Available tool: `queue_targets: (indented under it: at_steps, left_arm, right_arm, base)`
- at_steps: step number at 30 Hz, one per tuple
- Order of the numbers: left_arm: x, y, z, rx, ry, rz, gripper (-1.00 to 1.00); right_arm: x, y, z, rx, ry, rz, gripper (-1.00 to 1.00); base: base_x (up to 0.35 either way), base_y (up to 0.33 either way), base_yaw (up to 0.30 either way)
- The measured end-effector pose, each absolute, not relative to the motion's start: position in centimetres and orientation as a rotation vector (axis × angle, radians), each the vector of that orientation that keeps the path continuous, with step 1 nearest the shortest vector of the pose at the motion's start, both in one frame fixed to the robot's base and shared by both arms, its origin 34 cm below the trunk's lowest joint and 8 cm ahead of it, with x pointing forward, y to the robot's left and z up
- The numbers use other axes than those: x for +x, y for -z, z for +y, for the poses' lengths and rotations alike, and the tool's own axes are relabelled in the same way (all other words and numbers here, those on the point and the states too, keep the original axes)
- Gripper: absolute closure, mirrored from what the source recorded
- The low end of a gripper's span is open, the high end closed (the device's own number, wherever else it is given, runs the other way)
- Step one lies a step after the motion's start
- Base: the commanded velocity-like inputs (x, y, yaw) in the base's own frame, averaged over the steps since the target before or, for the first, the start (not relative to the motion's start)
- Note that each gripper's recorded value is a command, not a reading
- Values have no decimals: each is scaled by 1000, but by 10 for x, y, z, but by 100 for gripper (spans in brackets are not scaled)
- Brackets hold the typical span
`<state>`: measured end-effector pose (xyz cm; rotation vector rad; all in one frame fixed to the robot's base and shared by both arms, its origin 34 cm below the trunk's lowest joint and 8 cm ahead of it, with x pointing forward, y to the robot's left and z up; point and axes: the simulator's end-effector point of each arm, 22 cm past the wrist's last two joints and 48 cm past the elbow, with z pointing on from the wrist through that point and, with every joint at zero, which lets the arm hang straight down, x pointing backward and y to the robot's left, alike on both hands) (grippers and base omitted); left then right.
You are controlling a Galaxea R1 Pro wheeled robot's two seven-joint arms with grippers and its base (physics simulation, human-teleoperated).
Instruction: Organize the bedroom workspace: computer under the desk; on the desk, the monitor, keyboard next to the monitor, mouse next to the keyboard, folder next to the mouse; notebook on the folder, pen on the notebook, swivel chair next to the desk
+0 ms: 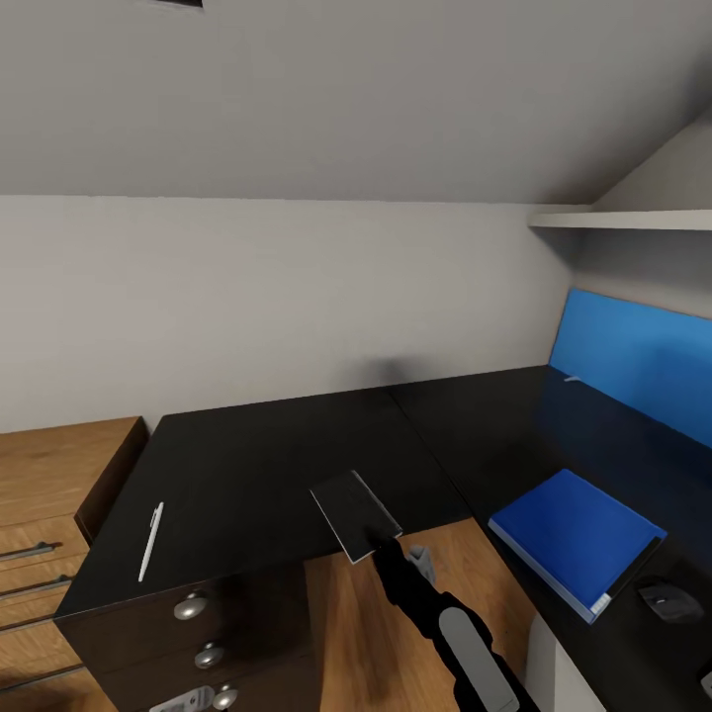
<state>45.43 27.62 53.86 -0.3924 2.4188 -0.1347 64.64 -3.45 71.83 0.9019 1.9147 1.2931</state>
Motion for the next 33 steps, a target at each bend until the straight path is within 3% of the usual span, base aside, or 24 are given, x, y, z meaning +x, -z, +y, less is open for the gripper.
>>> queue_targets:
  at_steps: [33]
  left_arm:
    - [442, -556, 273, -404, 133, 2469, -100]
  right_arm:
    - [658, -784, -41, 854, -1345, 1796, 100]
  base:
    - [0, 0, -19]
